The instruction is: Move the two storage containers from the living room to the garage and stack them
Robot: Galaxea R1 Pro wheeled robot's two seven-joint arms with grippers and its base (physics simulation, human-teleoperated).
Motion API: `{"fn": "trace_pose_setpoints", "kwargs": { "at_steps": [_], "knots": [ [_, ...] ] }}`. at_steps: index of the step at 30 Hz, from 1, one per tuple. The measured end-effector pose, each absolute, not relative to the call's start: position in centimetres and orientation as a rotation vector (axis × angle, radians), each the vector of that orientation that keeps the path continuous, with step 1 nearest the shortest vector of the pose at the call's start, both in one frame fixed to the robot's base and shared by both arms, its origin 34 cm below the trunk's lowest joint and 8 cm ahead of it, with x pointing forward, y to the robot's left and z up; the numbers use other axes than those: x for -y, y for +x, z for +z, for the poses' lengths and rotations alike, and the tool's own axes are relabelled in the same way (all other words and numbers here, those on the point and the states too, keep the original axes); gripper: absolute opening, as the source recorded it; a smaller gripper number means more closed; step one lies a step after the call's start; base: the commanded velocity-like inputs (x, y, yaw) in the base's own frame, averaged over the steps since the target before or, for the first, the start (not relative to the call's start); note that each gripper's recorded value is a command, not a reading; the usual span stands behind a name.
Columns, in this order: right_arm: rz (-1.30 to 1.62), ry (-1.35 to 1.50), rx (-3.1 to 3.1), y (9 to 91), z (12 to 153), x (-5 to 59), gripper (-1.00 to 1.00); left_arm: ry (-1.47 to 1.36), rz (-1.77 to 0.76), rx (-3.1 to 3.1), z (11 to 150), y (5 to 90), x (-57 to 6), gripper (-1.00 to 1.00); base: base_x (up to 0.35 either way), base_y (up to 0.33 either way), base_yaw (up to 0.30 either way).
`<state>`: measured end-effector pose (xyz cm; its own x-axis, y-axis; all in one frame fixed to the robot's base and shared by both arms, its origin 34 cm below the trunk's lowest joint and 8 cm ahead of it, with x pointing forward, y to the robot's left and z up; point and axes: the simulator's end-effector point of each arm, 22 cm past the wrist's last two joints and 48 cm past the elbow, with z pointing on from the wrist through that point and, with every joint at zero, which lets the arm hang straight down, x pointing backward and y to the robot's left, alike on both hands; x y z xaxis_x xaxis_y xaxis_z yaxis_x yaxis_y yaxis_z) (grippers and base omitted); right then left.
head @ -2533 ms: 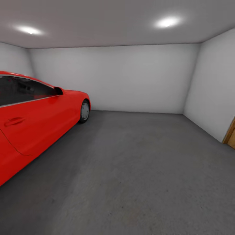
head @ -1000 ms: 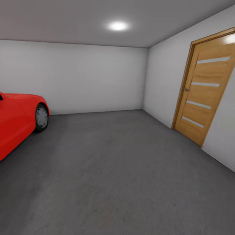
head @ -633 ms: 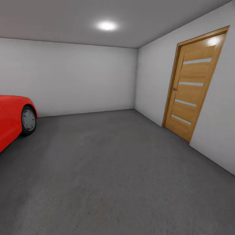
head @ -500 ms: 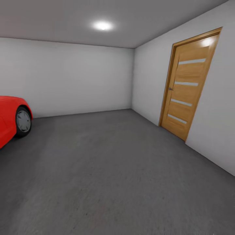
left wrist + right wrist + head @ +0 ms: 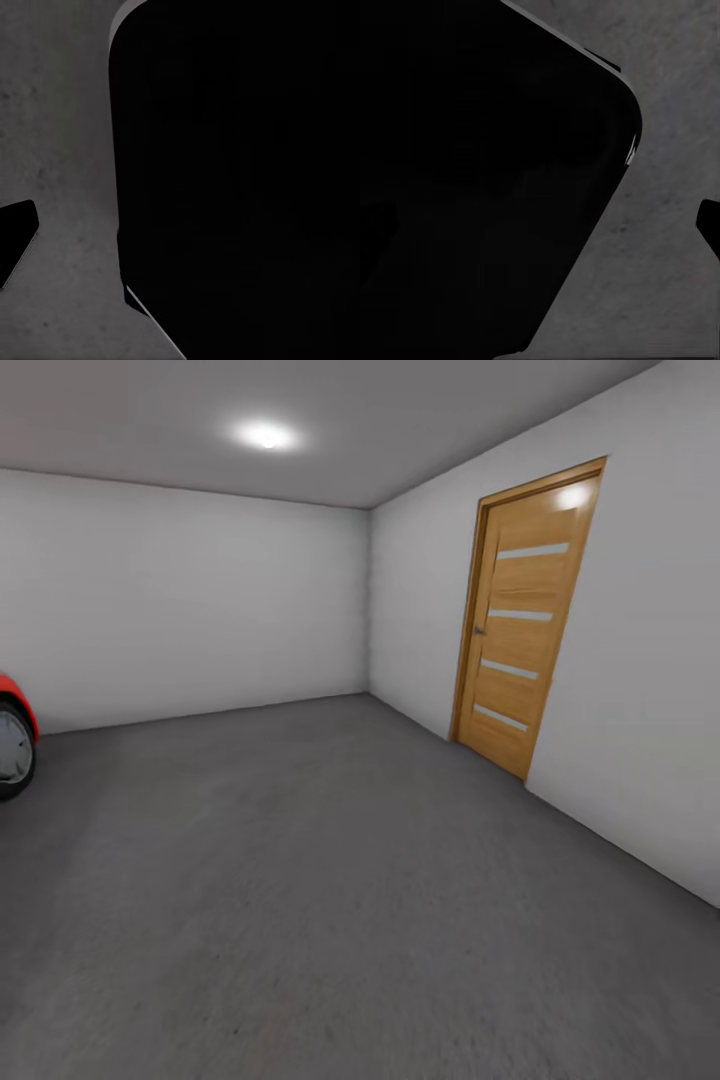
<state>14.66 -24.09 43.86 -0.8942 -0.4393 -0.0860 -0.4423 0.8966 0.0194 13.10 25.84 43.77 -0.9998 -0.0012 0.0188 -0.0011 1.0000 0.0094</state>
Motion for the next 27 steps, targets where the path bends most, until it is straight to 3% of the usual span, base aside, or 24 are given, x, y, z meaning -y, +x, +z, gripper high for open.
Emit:
{"fn": "trace_pose_setpoints", "kwargs": {
  "at_steps": [27],
  "knots": [
    [0.059, -0.695, -2.982, 14.66, 43.86, 24.09, 1.0, 0.002, -0.015, 3.123, 43.77, 13.1, -25.84, 1.0, 0.0, 0.0, -0.246]
  ]
}}
